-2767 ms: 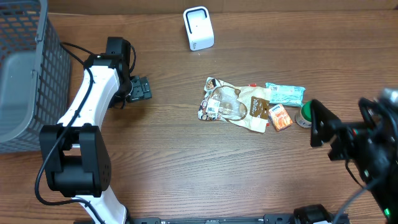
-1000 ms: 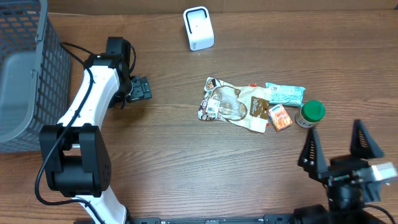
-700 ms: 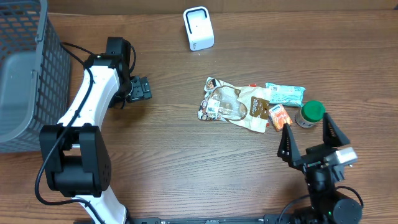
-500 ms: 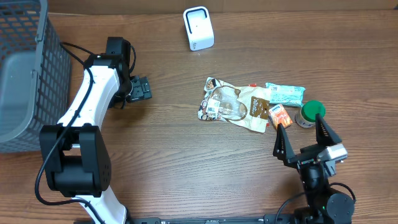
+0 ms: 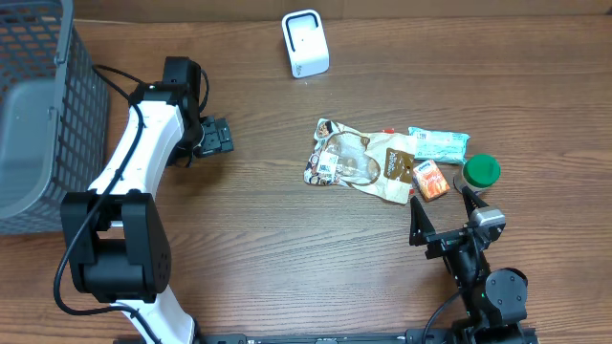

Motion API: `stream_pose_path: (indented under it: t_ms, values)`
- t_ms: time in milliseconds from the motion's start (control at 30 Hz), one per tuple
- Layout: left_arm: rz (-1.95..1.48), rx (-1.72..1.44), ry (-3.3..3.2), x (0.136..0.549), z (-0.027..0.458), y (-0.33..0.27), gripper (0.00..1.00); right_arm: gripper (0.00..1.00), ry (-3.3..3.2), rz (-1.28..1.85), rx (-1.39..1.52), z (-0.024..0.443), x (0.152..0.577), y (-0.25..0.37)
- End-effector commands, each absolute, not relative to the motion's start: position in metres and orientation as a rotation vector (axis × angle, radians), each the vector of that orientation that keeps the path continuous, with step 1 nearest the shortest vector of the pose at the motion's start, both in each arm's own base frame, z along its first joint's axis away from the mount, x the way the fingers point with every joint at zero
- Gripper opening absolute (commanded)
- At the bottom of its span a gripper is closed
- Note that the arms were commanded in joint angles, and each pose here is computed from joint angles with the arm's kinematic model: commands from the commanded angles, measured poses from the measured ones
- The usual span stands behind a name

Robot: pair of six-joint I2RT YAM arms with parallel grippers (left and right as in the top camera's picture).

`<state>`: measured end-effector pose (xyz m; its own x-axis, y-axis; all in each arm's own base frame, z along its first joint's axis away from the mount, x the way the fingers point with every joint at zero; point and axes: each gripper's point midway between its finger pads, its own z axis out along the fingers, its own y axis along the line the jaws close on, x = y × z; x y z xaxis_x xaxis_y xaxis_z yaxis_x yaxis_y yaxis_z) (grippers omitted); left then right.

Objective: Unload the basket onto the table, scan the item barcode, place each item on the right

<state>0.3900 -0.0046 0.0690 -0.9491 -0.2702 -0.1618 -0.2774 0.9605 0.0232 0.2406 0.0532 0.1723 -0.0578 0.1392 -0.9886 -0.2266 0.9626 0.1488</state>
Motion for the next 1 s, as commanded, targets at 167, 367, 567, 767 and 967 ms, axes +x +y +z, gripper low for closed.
stream_pose_path:
  t_ms: [167, 367, 567, 767, 967]
  values:
    - [0.079, -0.412, 2.931, 0.392, 0.078, -0.002, 1.0, 1.0, 1.598, 0.298, -0.068, 0.17, 0.241, 0.053]
    - [0.079, -0.411, 2.931, 0.392, 0.078, -0.002, 1.0, 1.0, 1.598, 0.298, -0.068, 0.17, 0.241, 0.053]
    - [0.079, -0.411, 2.931, 0.392, 0.078, -0.002, 1.0, 1.0, 1.598, 0.298, -0.068, 0.17, 0.241, 0.053]
    - [0.075, -0.408, 2.933, 0.392, 0.077, -0.003, 1.0, 1.0, 1.598, 0.298, -0.068, 0.17, 0.241, 0.053]
    - [0.032, -0.309, 2.84, 0.392, 0.117, -0.029, 1.0, 1.0, 1.598, 0.298, -0.068, 0.17, 0.241, 0.053]
